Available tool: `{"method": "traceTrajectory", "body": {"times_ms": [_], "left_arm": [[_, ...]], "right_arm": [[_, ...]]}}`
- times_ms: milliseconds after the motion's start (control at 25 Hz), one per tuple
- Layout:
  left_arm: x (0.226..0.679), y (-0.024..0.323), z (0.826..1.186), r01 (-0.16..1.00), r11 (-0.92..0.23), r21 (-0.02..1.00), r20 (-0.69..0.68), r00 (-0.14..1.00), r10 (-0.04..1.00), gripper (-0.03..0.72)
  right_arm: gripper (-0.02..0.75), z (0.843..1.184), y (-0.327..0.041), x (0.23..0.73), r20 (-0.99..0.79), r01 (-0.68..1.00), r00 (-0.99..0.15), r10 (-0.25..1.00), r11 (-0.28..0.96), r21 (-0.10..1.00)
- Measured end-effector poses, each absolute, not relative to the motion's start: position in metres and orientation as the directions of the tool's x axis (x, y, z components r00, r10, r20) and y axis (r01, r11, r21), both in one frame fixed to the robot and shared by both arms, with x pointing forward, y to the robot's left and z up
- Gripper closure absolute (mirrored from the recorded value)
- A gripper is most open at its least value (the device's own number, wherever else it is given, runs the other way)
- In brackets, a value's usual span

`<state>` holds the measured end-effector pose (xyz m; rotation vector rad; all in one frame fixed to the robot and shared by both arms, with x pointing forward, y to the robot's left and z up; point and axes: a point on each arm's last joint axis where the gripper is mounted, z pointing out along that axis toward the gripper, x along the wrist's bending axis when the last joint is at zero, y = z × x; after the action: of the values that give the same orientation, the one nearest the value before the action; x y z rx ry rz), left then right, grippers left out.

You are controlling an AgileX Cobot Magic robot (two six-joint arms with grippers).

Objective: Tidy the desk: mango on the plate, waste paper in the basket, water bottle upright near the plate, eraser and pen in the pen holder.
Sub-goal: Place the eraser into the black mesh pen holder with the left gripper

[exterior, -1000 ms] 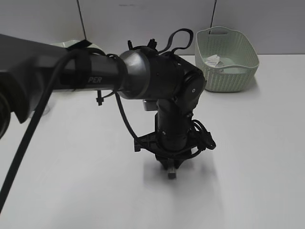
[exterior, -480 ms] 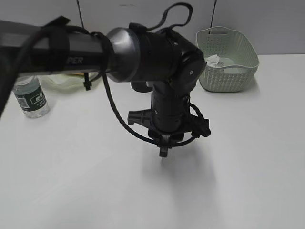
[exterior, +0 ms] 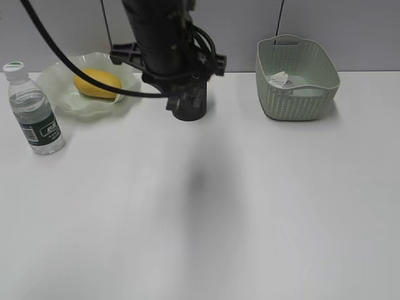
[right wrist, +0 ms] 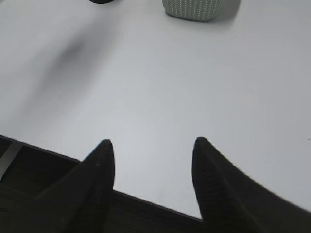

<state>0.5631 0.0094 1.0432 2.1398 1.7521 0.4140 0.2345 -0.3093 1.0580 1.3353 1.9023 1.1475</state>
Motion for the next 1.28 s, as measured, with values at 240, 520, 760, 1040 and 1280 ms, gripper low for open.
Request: {"method": "traceTrajectory", "body": {"times_ms": [240, 520, 760, 1040, 1280], "left_arm": [[0.603, 0.058, 1.071, 0.836, -0.084, 0.543, -0.107, 0.168, 0.980, 0.533], [0.635, 0.071, 1.086, 0.698, 0.001, 0.716, -0.240, 0.245, 0.939, 0.533], [0.653, 0.056, 1.074, 0.601, 0.051, 0.798, -0.287, 0.304, 0.908, 0.533], [0.672, 0.044, 1.029, 0.590, 0.052, 0.805, -0.290, 0.316, 0.903, 0.531], [0.682, 0.038, 0.998, 0.585, 0.031, 0.810, -0.271, 0.328, 0.905, 0.515]], "right_arm": [[0.323, 1.058, -0.309, 0.234, 0.039, 0.469, -0.361, 0.932, 0.145, 0.871], [0.323, 1.058, -0.309, 0.234, 0.039, 0.469, -0.361, 0.932, 0.145, 0.871], [0.323, 1.058, -0.309, 0.234, 0.039, 0.469, -0.361, 0.932, 0.145, 0.871], [0.323, 1.058, -0.309, 0.235, 0.039, 0.469, -0.361, 0.932, 0.145, 0.871], [0.323, 1.058, -0.309, 0.235, 0.040, 0.468, -0.361, 0.932, 0.144, 0.872]]}}
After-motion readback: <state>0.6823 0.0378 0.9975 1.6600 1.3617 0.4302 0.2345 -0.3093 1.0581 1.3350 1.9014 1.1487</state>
